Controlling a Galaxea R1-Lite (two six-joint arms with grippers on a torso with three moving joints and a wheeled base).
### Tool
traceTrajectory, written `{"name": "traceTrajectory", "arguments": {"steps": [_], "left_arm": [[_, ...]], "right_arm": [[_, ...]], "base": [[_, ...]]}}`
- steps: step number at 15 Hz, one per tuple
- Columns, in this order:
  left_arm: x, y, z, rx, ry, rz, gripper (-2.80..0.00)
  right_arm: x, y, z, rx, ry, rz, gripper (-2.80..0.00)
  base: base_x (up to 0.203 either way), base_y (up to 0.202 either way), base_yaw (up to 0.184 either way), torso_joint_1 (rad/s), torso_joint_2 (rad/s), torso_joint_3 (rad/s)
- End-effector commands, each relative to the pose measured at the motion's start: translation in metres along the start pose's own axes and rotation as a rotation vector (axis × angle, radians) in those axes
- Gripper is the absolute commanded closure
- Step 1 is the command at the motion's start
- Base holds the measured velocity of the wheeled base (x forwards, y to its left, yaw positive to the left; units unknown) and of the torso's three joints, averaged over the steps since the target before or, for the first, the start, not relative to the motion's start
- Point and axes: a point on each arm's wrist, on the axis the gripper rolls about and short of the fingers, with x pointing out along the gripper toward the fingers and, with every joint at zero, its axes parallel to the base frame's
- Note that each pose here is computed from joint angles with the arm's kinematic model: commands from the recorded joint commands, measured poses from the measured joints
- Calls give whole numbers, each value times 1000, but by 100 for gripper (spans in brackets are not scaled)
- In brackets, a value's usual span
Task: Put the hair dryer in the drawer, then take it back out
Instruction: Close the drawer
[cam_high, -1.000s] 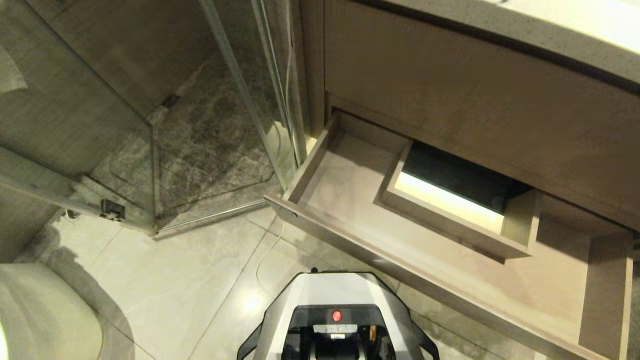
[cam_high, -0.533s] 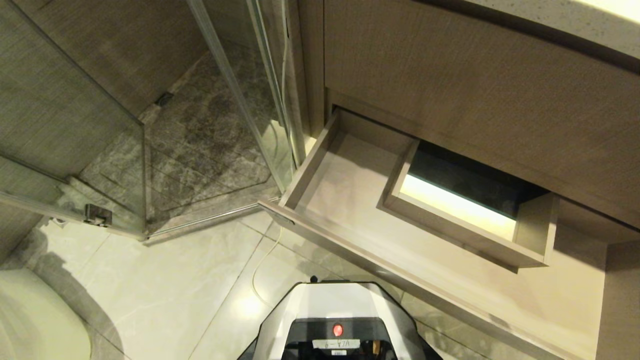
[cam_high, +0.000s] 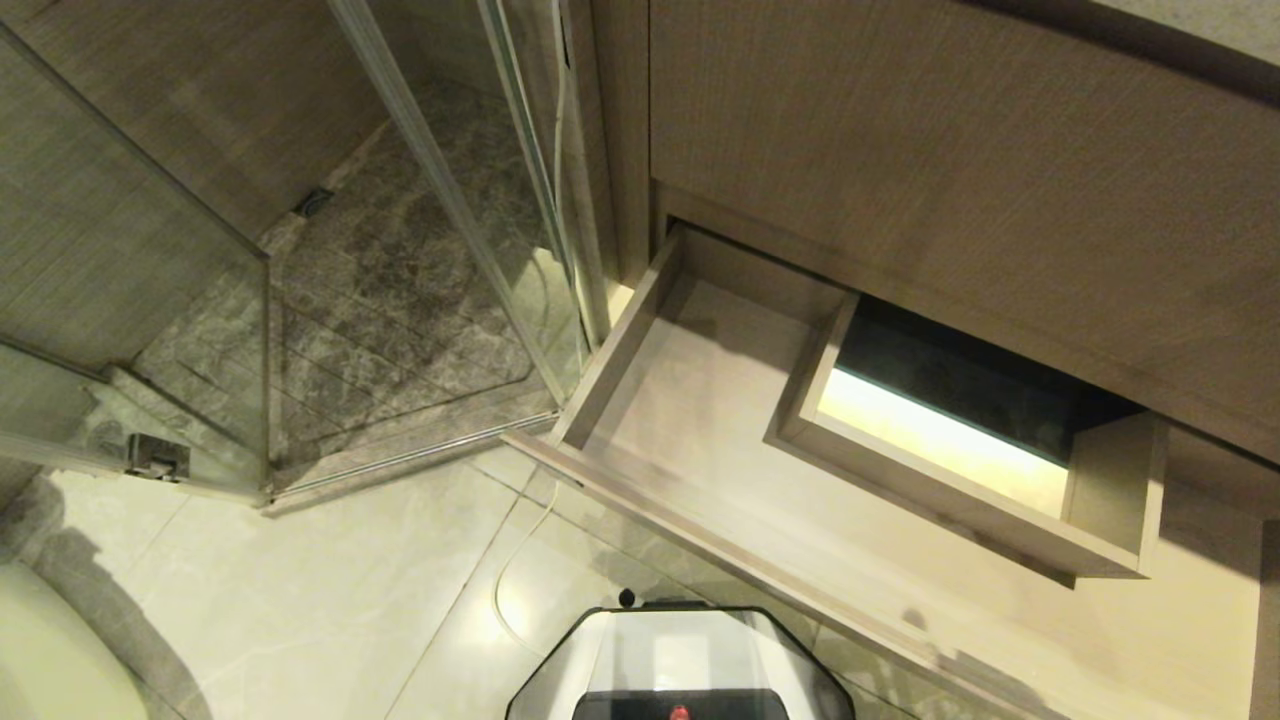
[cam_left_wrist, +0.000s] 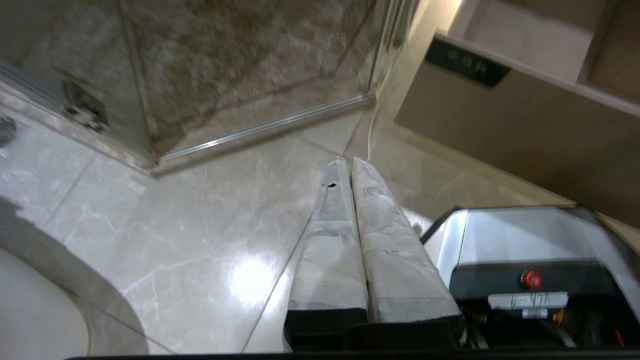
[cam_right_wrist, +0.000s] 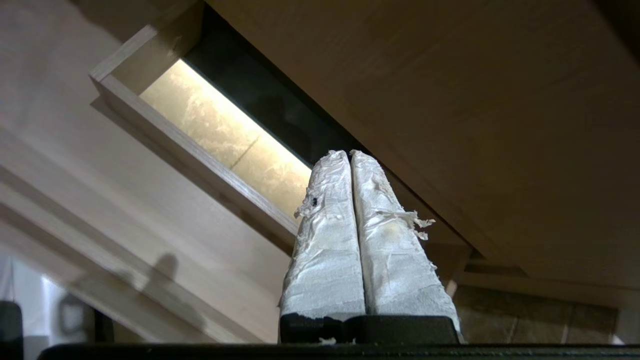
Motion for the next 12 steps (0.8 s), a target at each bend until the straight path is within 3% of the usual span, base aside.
{"name": "traceTrajectory", "arguments": {"steps": [1, 8, 12], "left_arm": [[0, 0, 0, 0, 0, 1, 0], [0, 0, 0, 0, 0, 1, 0], [0, 0, 0, 0, 0, 1, 0]], "right_arm": [[0, 1, -2, -3, 1, 0, 0], [-1, 2, -5, -4, 5, 2, 0], [-1, 2, -5, -11, 16, 7, 0]], "base": [[0, 0, 0, 5, 366, 361], [0, 0, 0, -37, 395, 349], [0, 0, 0, 88, 205, 306]]}}
